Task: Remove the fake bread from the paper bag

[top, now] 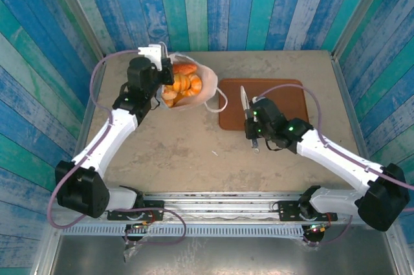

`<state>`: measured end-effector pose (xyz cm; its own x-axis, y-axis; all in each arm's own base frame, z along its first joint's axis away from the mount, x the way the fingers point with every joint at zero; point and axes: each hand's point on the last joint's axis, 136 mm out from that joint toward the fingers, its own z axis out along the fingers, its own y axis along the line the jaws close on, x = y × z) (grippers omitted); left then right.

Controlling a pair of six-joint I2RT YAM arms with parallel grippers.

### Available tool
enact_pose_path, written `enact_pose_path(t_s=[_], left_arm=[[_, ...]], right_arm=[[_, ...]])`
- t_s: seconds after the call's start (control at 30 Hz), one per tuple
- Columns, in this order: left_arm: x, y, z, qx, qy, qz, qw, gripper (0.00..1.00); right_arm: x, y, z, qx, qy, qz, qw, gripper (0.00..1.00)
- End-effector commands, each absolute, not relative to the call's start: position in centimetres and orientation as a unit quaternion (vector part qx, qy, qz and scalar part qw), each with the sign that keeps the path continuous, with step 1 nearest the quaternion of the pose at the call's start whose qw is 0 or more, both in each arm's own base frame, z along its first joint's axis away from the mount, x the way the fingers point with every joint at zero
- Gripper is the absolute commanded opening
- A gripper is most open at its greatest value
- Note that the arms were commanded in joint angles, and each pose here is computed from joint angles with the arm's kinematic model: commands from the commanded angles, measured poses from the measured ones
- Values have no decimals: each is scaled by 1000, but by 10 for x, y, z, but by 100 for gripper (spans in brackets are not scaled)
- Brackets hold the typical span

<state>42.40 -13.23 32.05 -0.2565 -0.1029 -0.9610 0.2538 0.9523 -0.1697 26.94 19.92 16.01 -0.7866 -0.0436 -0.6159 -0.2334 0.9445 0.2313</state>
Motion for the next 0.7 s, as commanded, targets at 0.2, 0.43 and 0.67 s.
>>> enact_pose_path(t_s=[0.2,0.43,0.67], left_arm=[[409,-161,337,52,765,-182,616,0],[419,-177,336,59,767,-183,612,0],[431,-185,332,65,769,-179,610,0]], right_arm=[[249,196,202,-90,919,230,306,30],[232,212,223,-107,908,291,281,33],[222,224,257,-119,894,338,270,35]])
